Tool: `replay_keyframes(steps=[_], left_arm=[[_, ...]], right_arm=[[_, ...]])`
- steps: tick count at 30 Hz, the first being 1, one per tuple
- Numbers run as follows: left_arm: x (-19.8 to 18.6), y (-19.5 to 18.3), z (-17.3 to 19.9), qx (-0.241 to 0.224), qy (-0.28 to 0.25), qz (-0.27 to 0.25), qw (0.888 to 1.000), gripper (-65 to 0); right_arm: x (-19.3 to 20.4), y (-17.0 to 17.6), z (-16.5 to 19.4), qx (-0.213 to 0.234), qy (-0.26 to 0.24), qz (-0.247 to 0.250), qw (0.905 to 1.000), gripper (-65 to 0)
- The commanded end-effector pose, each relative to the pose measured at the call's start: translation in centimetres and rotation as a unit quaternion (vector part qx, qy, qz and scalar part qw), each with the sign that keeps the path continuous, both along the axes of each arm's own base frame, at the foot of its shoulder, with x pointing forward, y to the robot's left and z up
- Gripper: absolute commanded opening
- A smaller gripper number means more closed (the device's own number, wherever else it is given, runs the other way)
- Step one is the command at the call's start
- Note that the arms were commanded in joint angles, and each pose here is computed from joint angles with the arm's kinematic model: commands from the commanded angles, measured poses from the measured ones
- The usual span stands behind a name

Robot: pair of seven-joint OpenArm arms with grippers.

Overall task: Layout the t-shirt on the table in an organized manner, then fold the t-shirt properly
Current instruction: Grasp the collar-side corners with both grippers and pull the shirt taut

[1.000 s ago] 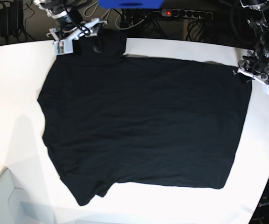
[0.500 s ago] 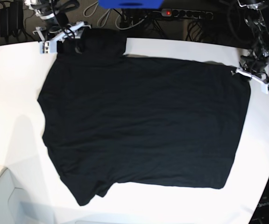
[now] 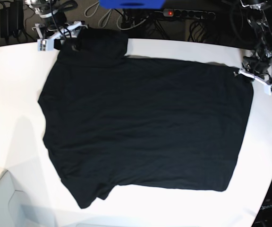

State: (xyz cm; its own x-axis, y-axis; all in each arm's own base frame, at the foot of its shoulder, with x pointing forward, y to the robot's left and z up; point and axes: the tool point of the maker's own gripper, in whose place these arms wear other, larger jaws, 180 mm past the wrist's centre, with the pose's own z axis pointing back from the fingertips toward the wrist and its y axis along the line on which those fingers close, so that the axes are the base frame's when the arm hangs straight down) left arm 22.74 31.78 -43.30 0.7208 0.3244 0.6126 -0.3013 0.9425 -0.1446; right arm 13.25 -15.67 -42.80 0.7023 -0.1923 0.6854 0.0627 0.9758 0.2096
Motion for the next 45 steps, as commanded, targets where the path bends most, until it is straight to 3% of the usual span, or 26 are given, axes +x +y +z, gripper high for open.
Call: replay_keyframes(steps=[1,6,14,22,29,38,45], left_arm=[[-1.3,-0.2,-0.9,-0.002,0.032,-0.006,0.999,-64.9],[-1.4,-0.2,-0.9,-0.001,0.033,-0.006,0.999,-64.9],[-1.4,-0.2,-0.9,-0.003,0.032,-0.006,0.999,-64.9],[-1.2,-0.1,-0.5,-0.001,0.026,-0.005,1.0,-64.9],[-0.9,0.2,-0.1,0.004,0.022,-0.006,1.0,-64.9],[0.8,0.0,3.4,0.025,-0.028,-0.018,0.999,-64.9],[1.8,1.7,6.1,-0.003,-0.079,0.015,0.997,-64.9]], right_arm=[[-0.5,0.3,-0.6,0.004,0.017,0.006,0.9998,-21.5],[-0.7,2.0,-1.9,0.024,0.031,0.021,0.999,-23.1],[-0.7,3.8,-2.0,0.038,0.032,0.042,0.9979,-48.5],[-0.1,2.5,-1.3,0.019,0.021,0.052,0.9982,-65.0],[2.1,2.4,2.2,0.003,-0.029,0.065,0.9975,-65.0],[5.0,1.8,4.7,-0.017,-0.077,0.078,0.9938,-65.0],[7.4,-0.5,5.8,-0.039,-0.097,0.057,0.9929,-65.0]])
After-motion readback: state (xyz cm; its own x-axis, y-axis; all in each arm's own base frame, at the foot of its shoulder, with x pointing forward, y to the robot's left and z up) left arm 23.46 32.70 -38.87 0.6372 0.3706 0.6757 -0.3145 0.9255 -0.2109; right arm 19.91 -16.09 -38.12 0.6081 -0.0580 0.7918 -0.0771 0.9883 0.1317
